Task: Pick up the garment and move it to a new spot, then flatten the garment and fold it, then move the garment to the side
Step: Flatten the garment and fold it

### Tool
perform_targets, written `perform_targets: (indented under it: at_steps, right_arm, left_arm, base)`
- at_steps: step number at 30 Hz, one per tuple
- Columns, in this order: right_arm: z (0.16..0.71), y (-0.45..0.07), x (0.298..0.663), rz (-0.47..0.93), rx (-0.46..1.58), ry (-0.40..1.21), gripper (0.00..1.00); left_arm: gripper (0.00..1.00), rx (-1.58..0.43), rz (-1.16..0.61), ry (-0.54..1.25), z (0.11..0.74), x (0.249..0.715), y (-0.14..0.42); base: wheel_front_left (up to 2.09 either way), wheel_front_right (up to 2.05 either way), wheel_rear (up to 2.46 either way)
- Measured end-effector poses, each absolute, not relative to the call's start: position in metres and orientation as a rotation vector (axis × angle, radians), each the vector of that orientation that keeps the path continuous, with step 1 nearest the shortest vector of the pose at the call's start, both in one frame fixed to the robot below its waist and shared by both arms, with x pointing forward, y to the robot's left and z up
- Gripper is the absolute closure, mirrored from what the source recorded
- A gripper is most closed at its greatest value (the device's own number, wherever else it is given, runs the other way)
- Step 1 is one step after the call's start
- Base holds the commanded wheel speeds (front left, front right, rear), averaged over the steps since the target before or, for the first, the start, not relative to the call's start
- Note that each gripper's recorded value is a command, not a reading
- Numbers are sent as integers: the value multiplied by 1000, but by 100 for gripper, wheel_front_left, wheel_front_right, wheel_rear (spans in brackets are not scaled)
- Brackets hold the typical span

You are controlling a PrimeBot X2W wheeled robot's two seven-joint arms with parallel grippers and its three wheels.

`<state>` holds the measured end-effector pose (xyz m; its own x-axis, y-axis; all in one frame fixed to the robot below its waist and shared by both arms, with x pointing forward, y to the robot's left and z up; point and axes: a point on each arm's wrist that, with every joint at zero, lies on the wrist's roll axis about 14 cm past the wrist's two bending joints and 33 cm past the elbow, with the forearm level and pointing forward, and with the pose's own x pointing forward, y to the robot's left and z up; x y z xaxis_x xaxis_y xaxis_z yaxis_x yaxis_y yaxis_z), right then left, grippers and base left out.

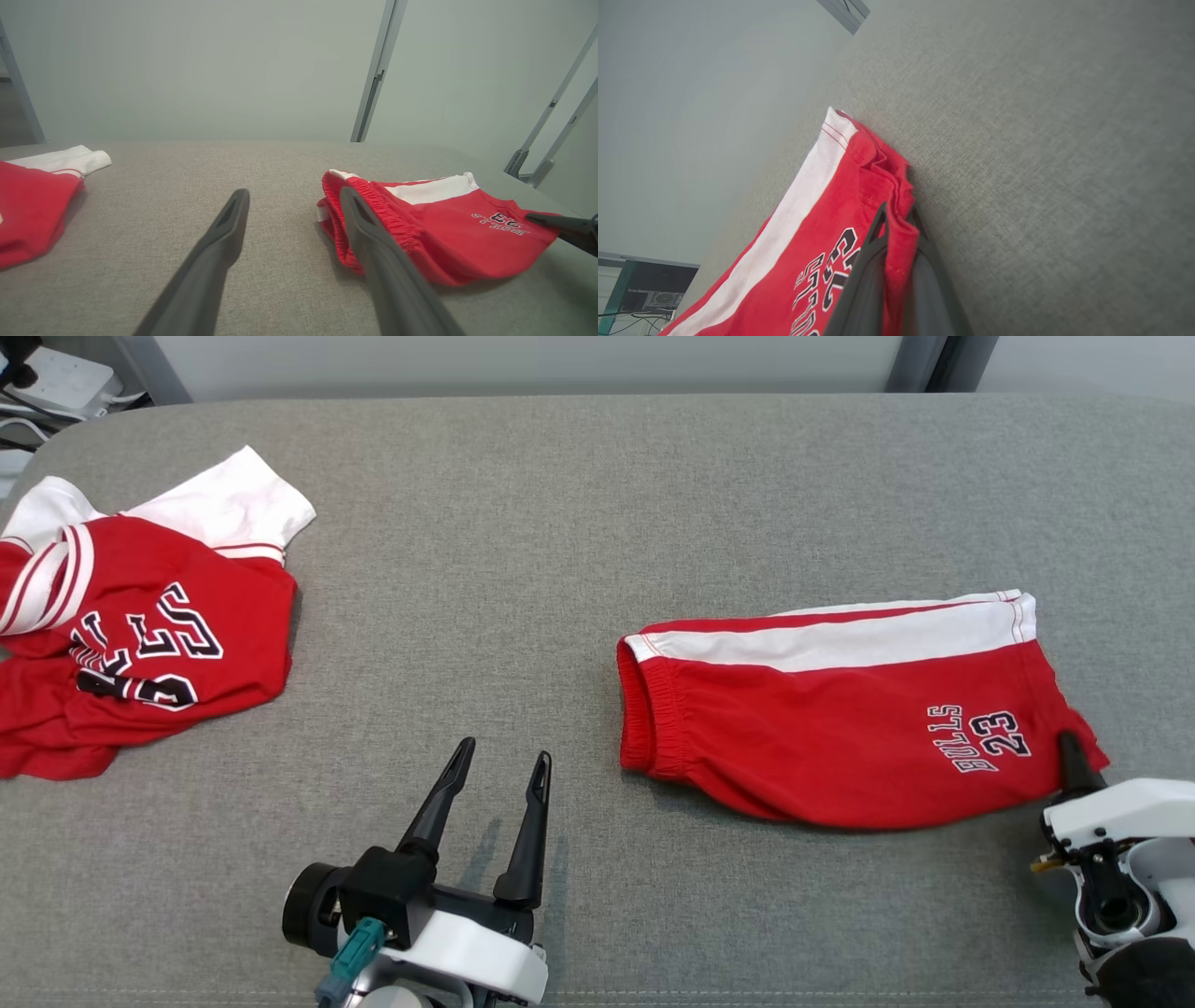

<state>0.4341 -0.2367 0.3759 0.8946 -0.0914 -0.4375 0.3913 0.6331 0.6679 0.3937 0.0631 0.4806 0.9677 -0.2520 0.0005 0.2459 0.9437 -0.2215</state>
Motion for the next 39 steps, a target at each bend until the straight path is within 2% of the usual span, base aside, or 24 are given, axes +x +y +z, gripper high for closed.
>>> perform_targets:
  at_steps: [9, 18, 31, 39]
  right_arm:
    - [433, -215, 460, -140, 848, 200, 100]
    - [480, -136, 468, 128, 875, 134, 100]
    - [500, -14, 462, 420, 900, 213, 100]
    - [485, 20, 447, 500, 856, 301, 100]
  left_arm:
    - [0, -240, -230, 6, 490, 390, 71]
    - [0, -239, -179, -11, 496, 380, 88]
    - [0, -247, -108, -12, 496, 364, 109]
    - [0, -241, -79, -16, 497, 359, 118]
  base:
    - [0, 0, 0]
    - [0, 0, 0]
    - [0, 0, 0]
    - [0, 0, 0]
